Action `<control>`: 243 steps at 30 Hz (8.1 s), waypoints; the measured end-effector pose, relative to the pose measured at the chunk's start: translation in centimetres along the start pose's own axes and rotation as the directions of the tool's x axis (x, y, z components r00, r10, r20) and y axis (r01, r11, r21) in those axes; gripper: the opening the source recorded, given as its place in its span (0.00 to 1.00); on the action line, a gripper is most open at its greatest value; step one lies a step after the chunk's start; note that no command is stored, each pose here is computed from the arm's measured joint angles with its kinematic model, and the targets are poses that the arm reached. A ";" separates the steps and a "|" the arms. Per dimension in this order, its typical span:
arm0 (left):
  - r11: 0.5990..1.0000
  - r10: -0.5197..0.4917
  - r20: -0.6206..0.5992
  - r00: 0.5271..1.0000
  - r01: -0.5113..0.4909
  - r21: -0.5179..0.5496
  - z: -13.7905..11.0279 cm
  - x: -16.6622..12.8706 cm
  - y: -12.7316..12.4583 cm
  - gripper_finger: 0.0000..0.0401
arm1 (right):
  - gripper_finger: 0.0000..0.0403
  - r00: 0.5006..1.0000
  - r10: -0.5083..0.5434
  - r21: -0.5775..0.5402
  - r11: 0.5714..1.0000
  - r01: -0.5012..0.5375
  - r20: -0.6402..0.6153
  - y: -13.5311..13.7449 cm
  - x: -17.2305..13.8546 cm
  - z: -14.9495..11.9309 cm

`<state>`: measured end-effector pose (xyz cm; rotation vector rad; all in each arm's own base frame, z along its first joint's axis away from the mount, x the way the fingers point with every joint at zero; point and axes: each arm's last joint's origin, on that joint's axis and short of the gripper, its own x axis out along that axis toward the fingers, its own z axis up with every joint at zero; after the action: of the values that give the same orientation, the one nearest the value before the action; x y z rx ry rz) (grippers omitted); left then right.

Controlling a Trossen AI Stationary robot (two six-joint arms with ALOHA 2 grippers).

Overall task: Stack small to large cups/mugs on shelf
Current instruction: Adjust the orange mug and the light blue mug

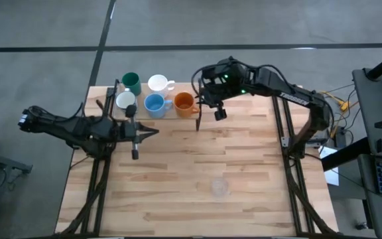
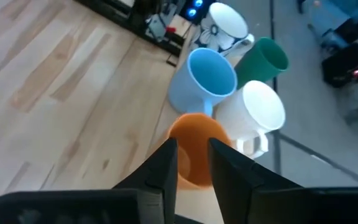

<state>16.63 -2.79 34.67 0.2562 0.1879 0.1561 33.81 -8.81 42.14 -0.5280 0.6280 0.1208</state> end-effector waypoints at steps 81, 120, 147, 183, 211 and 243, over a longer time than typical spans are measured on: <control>0.990 0.138 -0.711 0.689 -0.120 0.075 0.4 5.5 7.1 0.61 | 0.50 0.983 -0.133 0.173 0.979 0.110 0.129 3.6 1.8 -8.3; 0.988 0.145 -0.736 0.662 -0.137 0.071 -1.8 6.3 7.1 0.30 | 0.50 0.984 -0.127 0.177 0.979 0.104 0.122 3.6 1.8 -8.4; 0.989 0.136 -0.595 0.792 -0.069 0.133 3.3 4.2 6.7 0.00 | 0.50 0.981 -0.131 0.285 0.955 0.086 0.141 2.7 2.3 -7.0; 0.952 0.304 -0.281 0.910 -0.295 0.076 7.5 -2.7 8.4 0.00 | 0.04 0.988 0.137 0.174 0.977 -0.123 -0.069 0.3 10.3 -4.0; 0.946 0.323 -0.209 0.923 -0.320 0.047 8.1 -3.4 8.6 0.00 | 0.05 0.997 0.054 0.134 0.989 -0.060 0.046 0.0 13.8 -3.4; 0.947 0.320 -0.217 0.922 -0.317 0.050 8.1 -3.0 8.6 0.00 | 0.39 0.990 -0.013 0.188 0.982 -0.013 0.138 -0.4 7.6 -0.6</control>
<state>14.29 2.97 45.10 0.2824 0.3700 0.5092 39.70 -9.84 37.42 -0.3330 0.4970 0.0960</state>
